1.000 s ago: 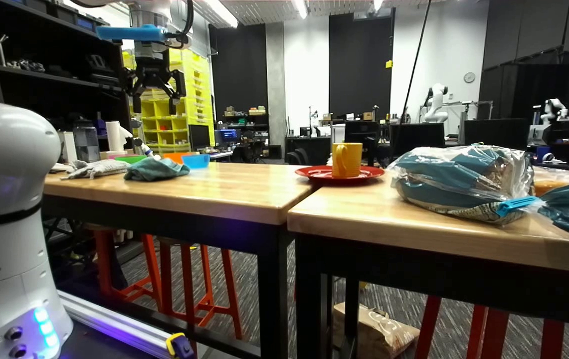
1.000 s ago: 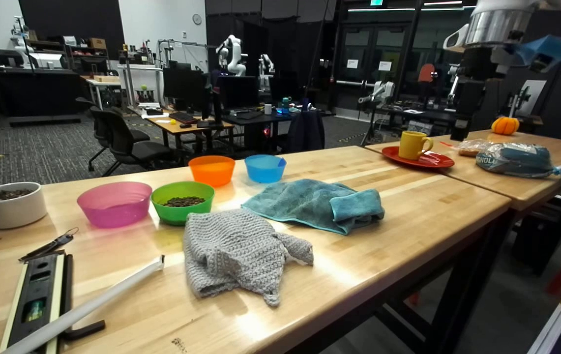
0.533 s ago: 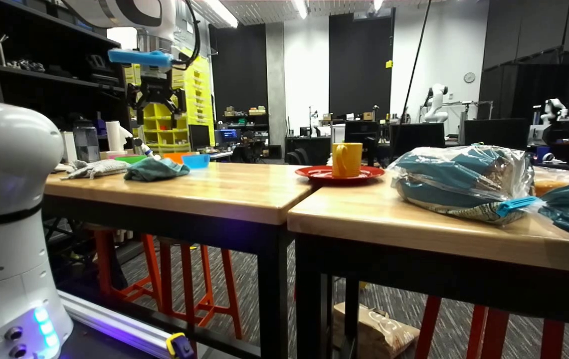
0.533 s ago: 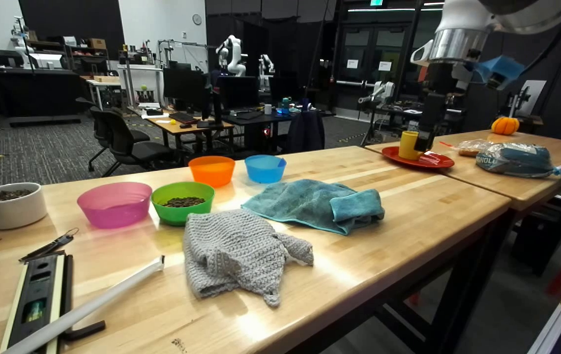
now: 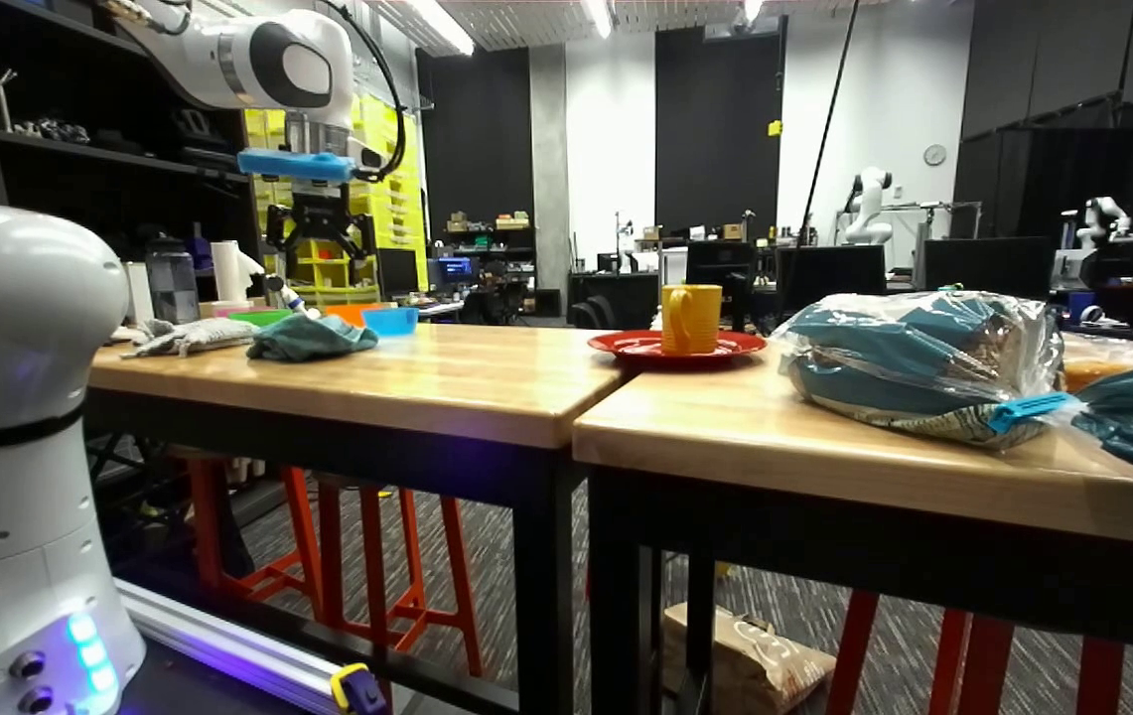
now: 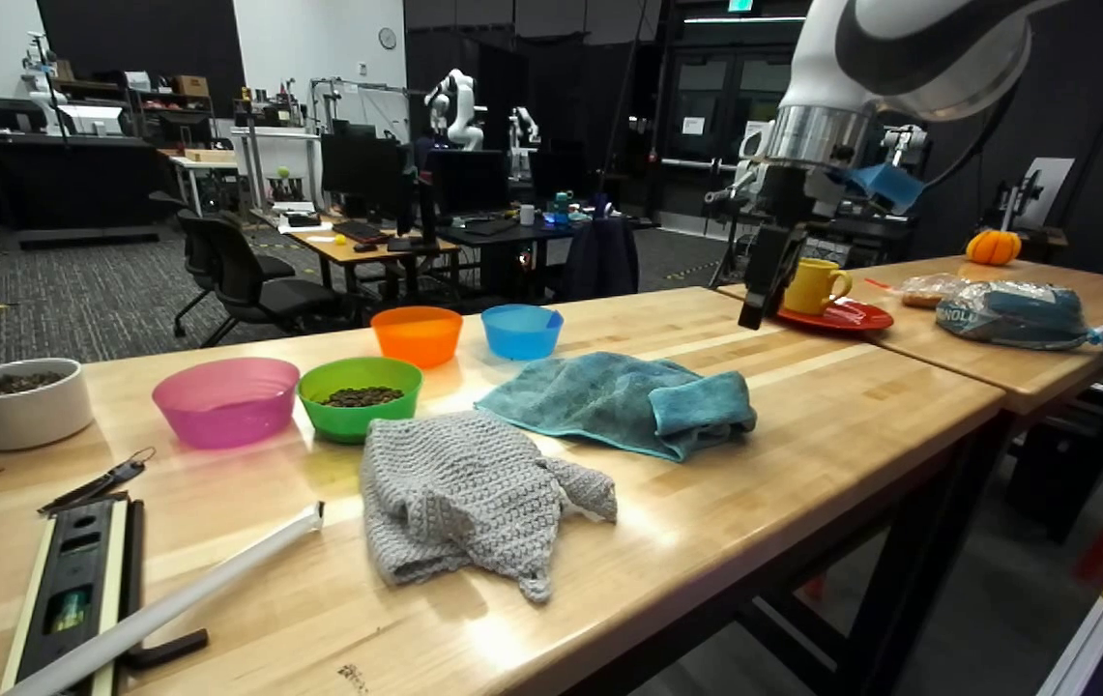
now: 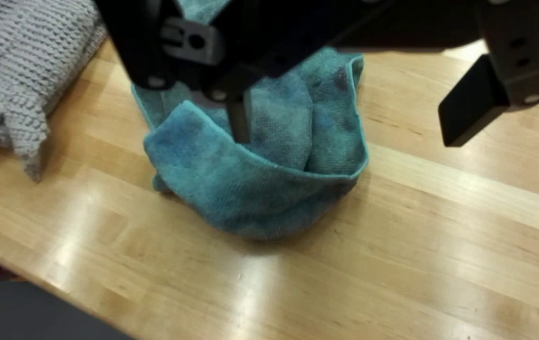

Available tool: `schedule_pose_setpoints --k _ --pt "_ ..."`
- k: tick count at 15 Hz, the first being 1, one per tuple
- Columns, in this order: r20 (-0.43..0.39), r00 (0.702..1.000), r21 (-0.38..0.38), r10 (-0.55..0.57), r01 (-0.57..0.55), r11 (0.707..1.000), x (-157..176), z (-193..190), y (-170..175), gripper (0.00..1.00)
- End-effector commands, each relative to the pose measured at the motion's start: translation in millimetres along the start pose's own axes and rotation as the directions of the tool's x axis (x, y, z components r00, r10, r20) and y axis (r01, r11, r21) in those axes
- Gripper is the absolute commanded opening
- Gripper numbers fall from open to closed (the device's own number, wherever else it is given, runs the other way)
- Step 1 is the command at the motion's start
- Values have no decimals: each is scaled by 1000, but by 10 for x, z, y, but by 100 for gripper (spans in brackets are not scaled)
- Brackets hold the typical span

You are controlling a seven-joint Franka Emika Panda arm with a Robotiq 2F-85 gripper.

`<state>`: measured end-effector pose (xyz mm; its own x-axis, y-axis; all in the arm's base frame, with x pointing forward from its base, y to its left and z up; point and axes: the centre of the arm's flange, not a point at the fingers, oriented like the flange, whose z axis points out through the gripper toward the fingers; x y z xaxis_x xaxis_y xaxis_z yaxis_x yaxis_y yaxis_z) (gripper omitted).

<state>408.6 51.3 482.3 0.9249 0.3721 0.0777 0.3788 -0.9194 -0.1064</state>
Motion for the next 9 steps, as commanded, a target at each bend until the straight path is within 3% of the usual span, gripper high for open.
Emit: schedule_pose_setpoints --k 1,5,9 --pt "2 1000 8 -10 10 1000 301 146 75 100" --pt "10 1000 26 -22 22 999 544 301 183 100" --pt "11 1000 101 -27 25 995 729 415 260 100"
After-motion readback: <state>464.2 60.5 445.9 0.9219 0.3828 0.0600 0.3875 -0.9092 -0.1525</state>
